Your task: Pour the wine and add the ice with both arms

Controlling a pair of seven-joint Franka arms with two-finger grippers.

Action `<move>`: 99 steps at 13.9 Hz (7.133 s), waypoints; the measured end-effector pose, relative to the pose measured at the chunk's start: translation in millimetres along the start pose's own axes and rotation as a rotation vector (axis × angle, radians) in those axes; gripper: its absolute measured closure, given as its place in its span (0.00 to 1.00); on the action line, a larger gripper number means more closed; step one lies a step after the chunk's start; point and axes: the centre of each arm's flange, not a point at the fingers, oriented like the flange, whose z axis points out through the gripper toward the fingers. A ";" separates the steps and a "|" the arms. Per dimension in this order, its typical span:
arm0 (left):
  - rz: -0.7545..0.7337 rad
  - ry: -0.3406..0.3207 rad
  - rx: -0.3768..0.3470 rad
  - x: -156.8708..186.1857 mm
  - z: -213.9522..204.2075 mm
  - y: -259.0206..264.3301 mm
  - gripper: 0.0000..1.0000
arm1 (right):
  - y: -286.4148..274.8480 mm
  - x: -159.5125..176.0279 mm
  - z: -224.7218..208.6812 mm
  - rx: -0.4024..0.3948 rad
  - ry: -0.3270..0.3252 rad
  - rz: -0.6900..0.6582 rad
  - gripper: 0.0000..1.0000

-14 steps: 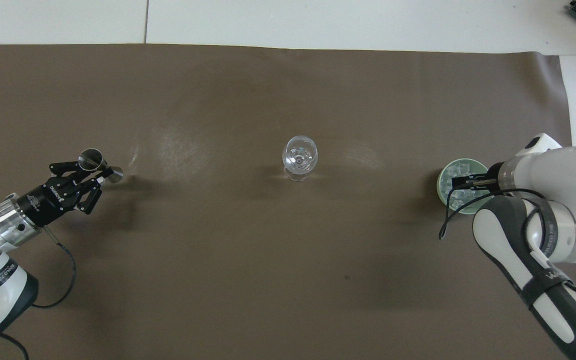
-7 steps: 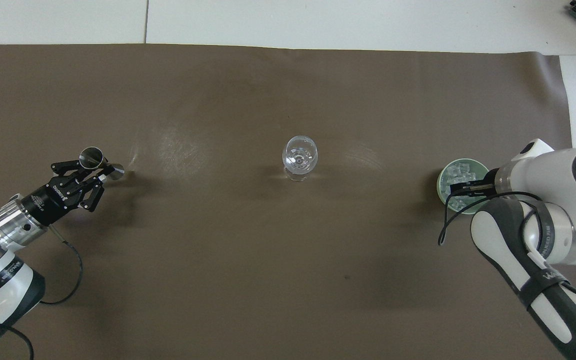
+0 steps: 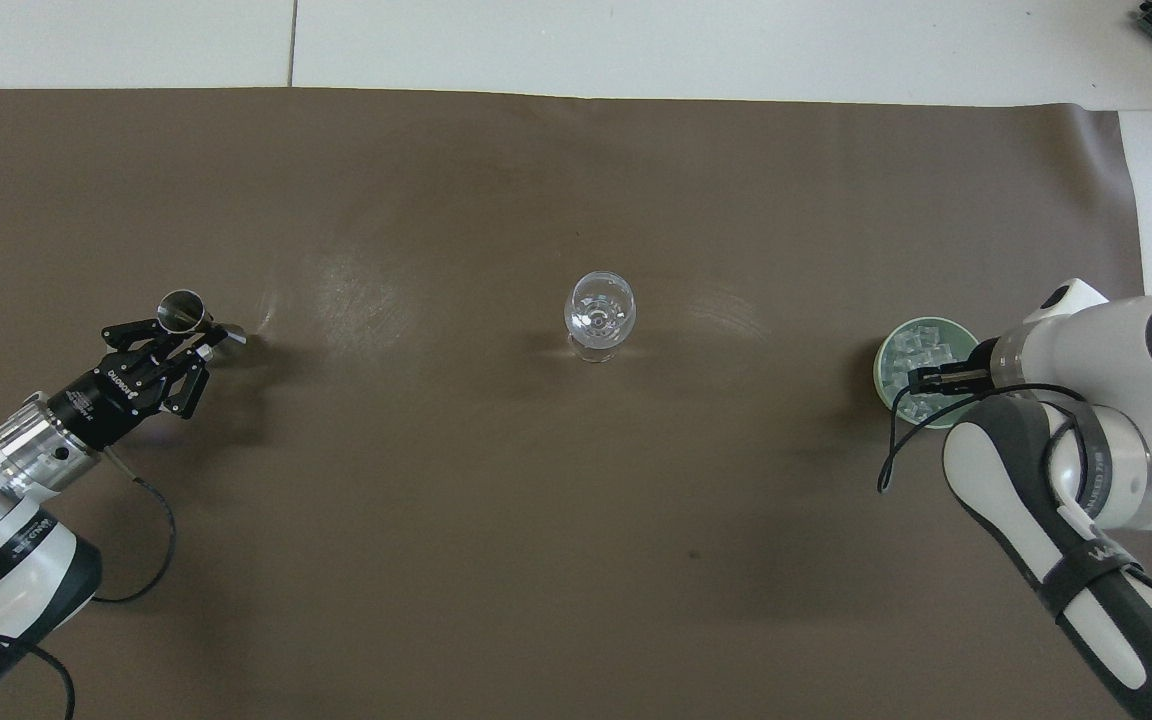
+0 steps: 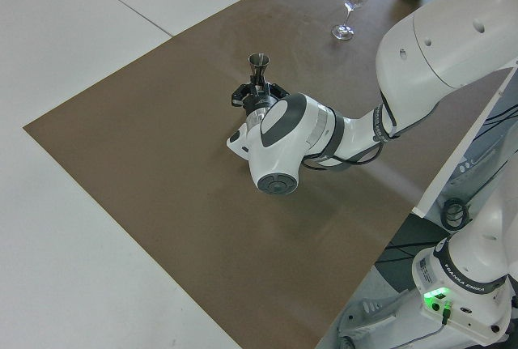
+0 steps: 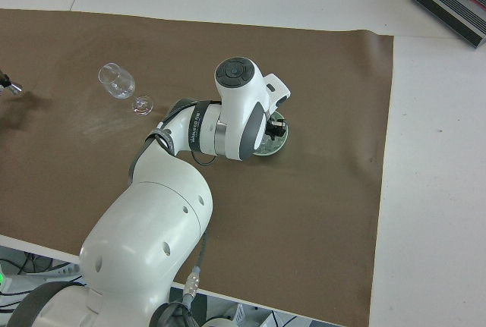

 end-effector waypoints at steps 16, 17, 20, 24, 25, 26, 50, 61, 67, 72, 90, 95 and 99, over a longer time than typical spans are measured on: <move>-0.017 0.072 -0.023 16.2 5.1 -4.1 0.78 | 0.4 2.3 -4.7 -0.001 0.010 0.000 0.48; -0.018 0.072 -0.025 16.2 5.1 -4.0 0.78 | 0.4 2.1 -4.5 -0.001 0.009 0.000 0.52; -0.019 0.081 -0.031 17.3 4.0 -3.4 0.56 | 0.6 2.0 -4.4 -0.001 0.009 0.001 0.61; -0.018 0.086 -0.033 17.7 4.2 -3.7 0.26 | 1.3 2.0 -4.5 -0.001 0.009 0.002 0.70; -0.018 0.087 -0.032 17.7 4.4 -3.8 0.25 | 1.5 2.0 -4.7 -0.001 0.007 0.002 0.70; -0.018 0.088 -0.032 17.7 4.7 -4.1 0.22 | 1.5 2.5 -6.0 0.000 0.003 0.002 0.70; 0.189 0.254 0.044 -14.7 -17.4 2.5 0.00 | -279.0 46.6 -191.2 0.410 0.230 0.554 0.70; 0.455 0.409 0.107 -66.8 -53.2 17.2 0.00 | -318.4 45.7 -162.9 0.456 0.194 0.578 0.70; 0.642 0.510 0.153 -107.7 -87.2 29.3 0.00 | -319.9 51.5 -159.8 0.487 0.227 0.585 0.70; 0.827 0.599 0.211 -153.0 -96.2 40.0 0.00 | -333.4 51.9 -143.7 0.499 0.212 0.581 0.70; 1.528 0.886 0.717 -396.4 -44.0 21.7 0.00 | -318.0 64.3 -175.6 0.462 0.302 0.544 0.00; 1.768 0.818 0.966 -424.9 -21.4 -2.9 0.00 | -246.7 69.0 -193.5 0.262 0.315 0.534 0.00; 1.911 0.711 1.146 -428.7 -29.7 -6.0 0.00 | -177.4 62.0 -209.8 0.131 0.257 0.441 0.00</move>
